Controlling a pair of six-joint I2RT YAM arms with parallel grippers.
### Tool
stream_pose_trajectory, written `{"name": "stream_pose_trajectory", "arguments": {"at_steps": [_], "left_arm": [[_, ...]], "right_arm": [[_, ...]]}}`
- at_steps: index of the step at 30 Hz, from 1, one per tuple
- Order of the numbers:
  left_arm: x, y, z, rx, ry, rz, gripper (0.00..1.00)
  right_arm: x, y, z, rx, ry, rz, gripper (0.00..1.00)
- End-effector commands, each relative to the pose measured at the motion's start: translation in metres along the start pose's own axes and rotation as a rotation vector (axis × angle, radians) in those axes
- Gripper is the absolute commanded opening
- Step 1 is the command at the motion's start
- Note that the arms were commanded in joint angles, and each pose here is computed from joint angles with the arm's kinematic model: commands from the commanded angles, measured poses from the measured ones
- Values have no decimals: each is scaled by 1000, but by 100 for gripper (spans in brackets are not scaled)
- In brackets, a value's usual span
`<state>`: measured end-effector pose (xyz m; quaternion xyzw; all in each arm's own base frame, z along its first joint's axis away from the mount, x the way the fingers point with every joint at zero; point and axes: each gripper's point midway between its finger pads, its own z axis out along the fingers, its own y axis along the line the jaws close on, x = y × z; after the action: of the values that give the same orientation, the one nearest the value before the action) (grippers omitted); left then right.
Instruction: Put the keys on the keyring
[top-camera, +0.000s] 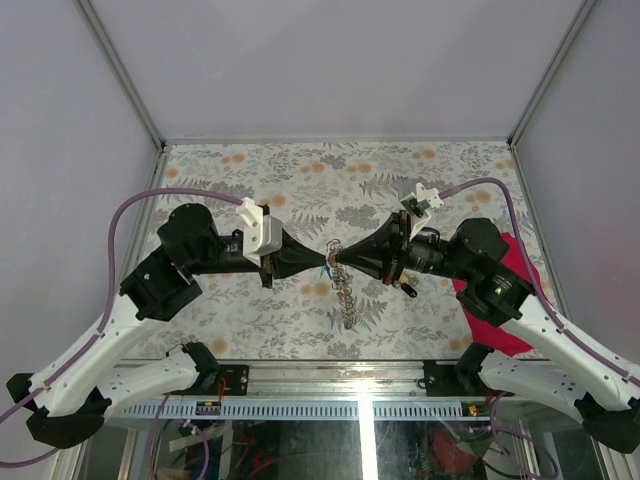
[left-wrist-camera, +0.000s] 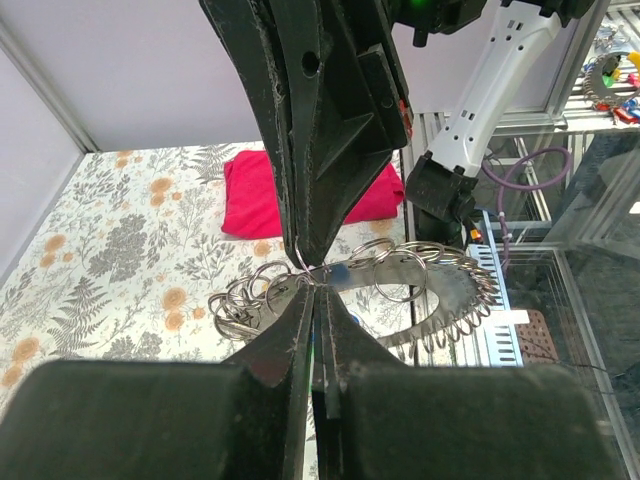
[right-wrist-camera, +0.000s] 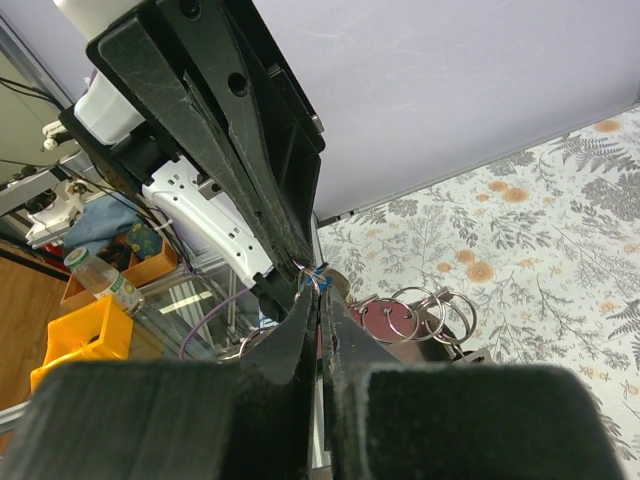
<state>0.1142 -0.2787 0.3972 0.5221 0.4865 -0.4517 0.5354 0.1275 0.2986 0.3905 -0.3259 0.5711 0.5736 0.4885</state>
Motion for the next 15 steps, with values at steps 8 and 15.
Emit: {"name": "stream_pose_trajectory", "arguments": {"at_steps": [8,15], "left_arm": [[-6,-4,-1,29,15,10,0],[-2,-3,1,33,30,2,0]], "right_arm": [[-58,6,-2,46,-167,-71,0],[-58,4,0,51,-173,-56,0]]}}
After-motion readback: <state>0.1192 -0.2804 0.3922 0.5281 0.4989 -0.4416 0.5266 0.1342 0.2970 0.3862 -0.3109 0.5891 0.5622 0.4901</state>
